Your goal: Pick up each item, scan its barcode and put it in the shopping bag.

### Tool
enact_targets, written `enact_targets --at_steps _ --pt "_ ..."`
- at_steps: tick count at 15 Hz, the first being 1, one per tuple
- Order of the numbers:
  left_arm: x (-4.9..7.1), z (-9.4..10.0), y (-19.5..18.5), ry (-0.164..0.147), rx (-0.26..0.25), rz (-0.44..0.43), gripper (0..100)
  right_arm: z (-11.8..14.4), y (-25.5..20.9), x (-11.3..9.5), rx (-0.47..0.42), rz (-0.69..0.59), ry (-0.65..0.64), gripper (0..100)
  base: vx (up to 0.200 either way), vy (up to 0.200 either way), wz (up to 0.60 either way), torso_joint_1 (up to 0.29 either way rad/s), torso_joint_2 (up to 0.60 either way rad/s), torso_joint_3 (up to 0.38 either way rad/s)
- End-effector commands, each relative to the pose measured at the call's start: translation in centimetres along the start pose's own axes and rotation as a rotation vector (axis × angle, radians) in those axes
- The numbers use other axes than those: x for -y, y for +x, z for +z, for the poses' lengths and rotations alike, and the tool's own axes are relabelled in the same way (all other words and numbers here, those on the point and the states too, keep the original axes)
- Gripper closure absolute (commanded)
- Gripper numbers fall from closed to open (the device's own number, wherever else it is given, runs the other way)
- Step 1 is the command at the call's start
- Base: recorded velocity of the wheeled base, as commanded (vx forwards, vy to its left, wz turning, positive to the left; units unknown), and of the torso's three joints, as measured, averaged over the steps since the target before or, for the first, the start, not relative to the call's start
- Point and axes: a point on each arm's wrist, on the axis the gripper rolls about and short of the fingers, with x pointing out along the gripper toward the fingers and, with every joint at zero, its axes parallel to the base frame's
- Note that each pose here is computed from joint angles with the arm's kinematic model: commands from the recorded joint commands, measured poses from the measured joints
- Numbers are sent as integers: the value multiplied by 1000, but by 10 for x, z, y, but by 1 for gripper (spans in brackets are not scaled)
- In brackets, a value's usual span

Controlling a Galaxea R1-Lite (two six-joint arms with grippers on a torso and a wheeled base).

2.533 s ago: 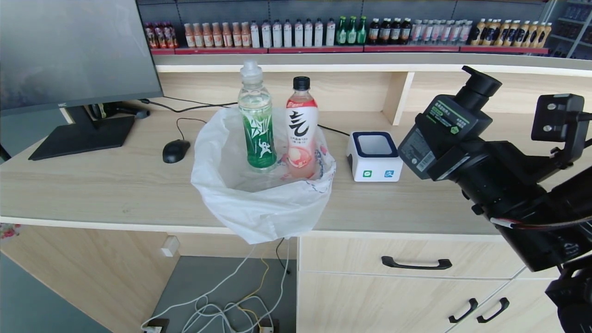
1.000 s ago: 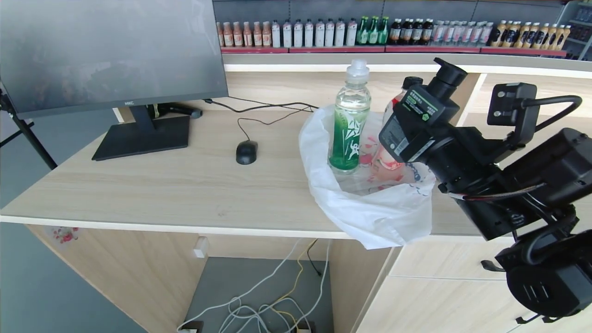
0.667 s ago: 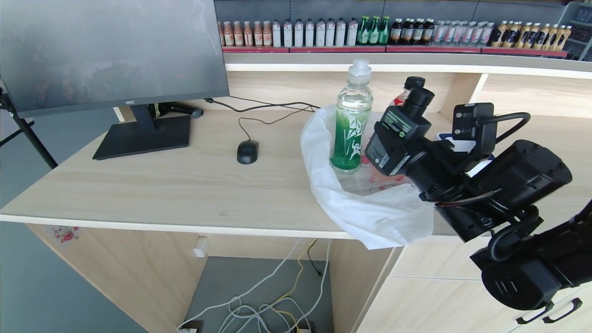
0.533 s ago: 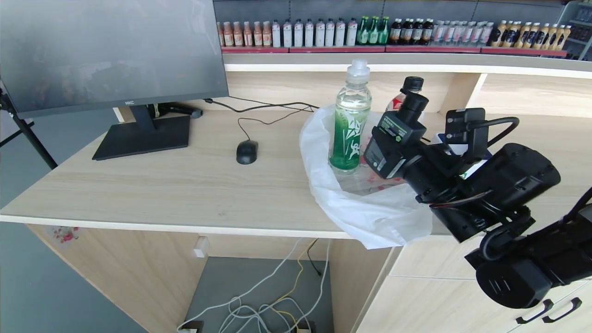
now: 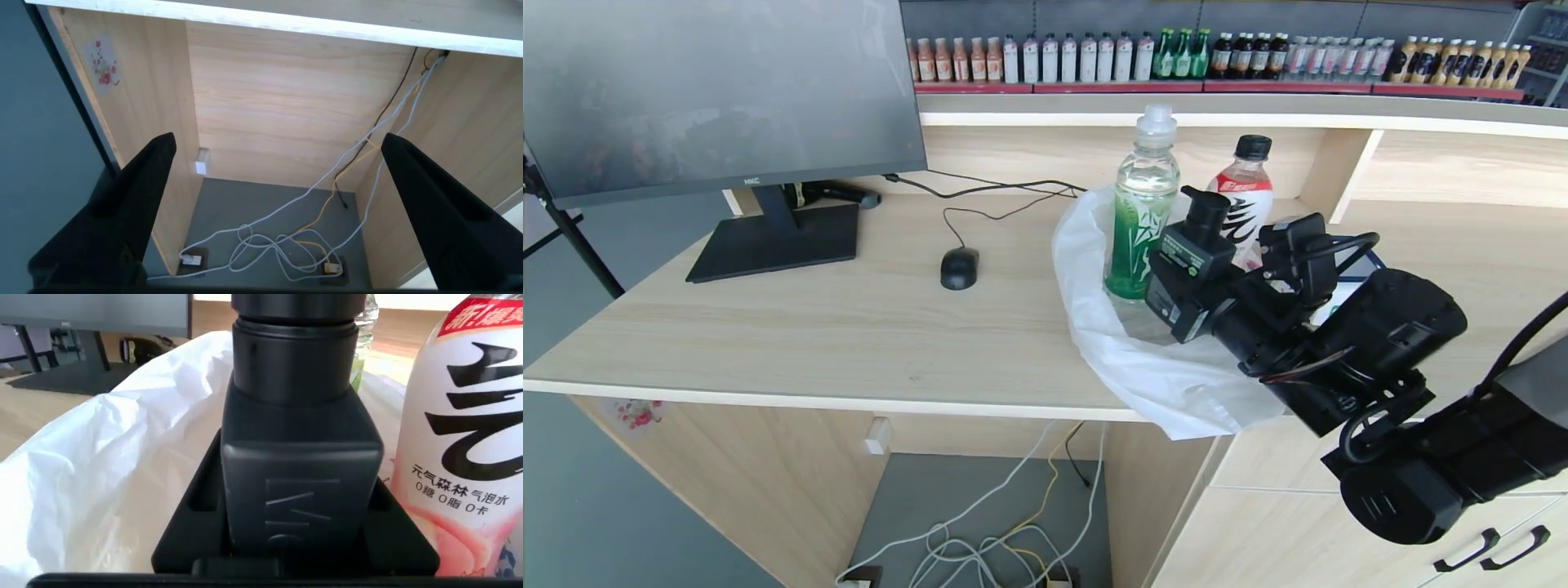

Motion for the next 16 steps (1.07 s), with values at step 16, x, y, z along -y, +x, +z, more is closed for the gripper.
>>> enact_targets --at_steps 16 --pt "0 0 0 -1 0 0 0 -33 -5 9 -105 -10 2 100 0 0 0 0 0 0"
